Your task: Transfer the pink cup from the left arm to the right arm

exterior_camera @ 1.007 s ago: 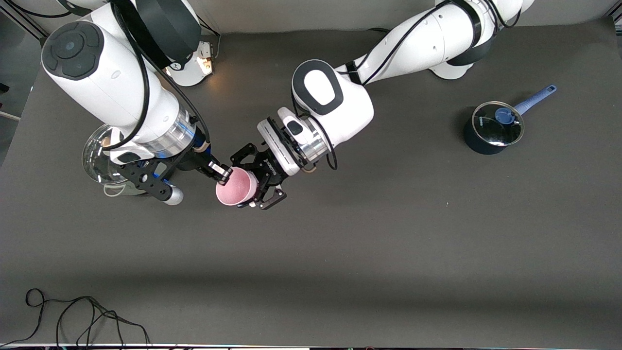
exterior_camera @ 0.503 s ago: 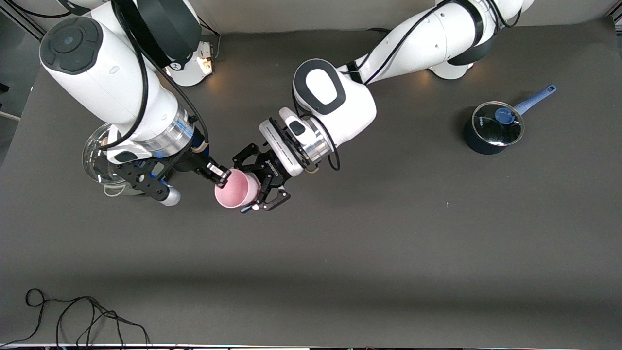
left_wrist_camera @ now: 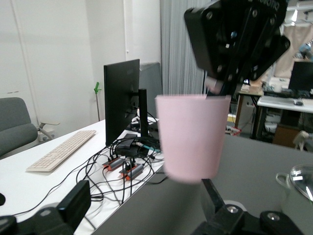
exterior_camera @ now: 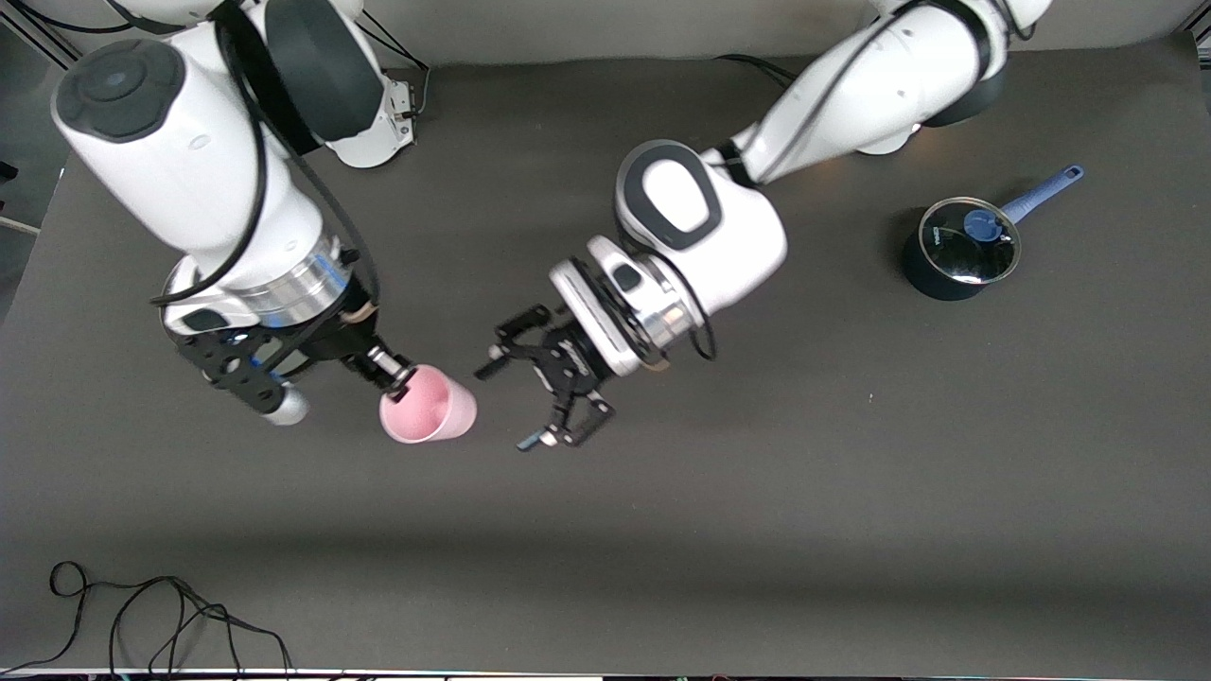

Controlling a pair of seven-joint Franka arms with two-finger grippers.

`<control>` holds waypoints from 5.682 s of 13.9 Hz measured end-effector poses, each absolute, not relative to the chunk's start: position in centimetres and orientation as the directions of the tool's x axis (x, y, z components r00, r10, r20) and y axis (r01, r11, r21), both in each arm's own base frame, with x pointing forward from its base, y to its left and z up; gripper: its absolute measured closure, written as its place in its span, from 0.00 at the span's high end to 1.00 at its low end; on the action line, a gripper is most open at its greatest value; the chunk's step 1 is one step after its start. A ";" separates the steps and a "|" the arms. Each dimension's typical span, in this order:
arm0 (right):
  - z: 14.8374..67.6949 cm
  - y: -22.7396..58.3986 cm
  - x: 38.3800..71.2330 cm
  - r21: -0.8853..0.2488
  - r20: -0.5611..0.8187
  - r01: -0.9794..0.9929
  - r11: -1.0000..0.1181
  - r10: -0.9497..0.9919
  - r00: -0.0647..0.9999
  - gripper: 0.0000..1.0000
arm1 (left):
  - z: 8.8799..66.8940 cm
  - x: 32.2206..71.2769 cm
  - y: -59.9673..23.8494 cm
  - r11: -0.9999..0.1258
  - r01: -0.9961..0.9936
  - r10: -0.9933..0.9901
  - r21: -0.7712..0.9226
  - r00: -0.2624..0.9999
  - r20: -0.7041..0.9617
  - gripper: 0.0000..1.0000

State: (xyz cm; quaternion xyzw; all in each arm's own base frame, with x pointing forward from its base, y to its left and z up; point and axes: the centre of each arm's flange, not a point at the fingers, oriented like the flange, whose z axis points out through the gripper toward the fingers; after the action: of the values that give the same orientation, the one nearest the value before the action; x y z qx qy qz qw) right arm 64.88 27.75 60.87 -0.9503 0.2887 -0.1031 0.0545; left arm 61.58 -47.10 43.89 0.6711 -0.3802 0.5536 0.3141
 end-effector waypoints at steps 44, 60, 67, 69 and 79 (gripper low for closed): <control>24.5 -10.4 67.7 0.003 0.211 0.196 -0.981 0.192 0.958 0.74 | 58.8 57.2 -3.3 -0.931 -0.365 -0.355 0.036 0.874 -0.331 1.00; 55.7 -13.0 60.3 -0.075 -0.041 0.171 -0.982 0.174 0.984 1.00 | 59.1 53.7 -6.2 -0.982 -0.123 -0.116 -0.146 0.992 -0.056 1.00; 57.1 -7.2 56.9 -0.080 -0.063 0.112 -0.991 0.117 0.991 1.00 | 57.9 54.3 -4.9 -0.991 -0.133 -0.133 -0.009 0.990 -0.041 1.00; 57.2 -4.6 57.0 -0.073 -0.068 0.096 -0.993 0.101 0.992 1.00 | 57.7 54.6 -5.2 -0.991 -0.136 -0.136 -0.003 0.990 -0.022 1.00; 58.2 -4.2 57.9 -0.015 0.019 -0.041 -0.999 -0.041 0.999 1.00 | 57.2 54.8 -5.1 -0.991 -0.134 -0.134 -0.001 0.991 -0.011 1.00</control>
State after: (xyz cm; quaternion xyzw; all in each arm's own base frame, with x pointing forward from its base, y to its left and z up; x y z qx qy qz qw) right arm 57.93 -4.15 58.24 -0.9997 0.0205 -0.0098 0.0072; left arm 54.76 -5.09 57.24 0.9977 -0.0670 -0.0057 -0.0008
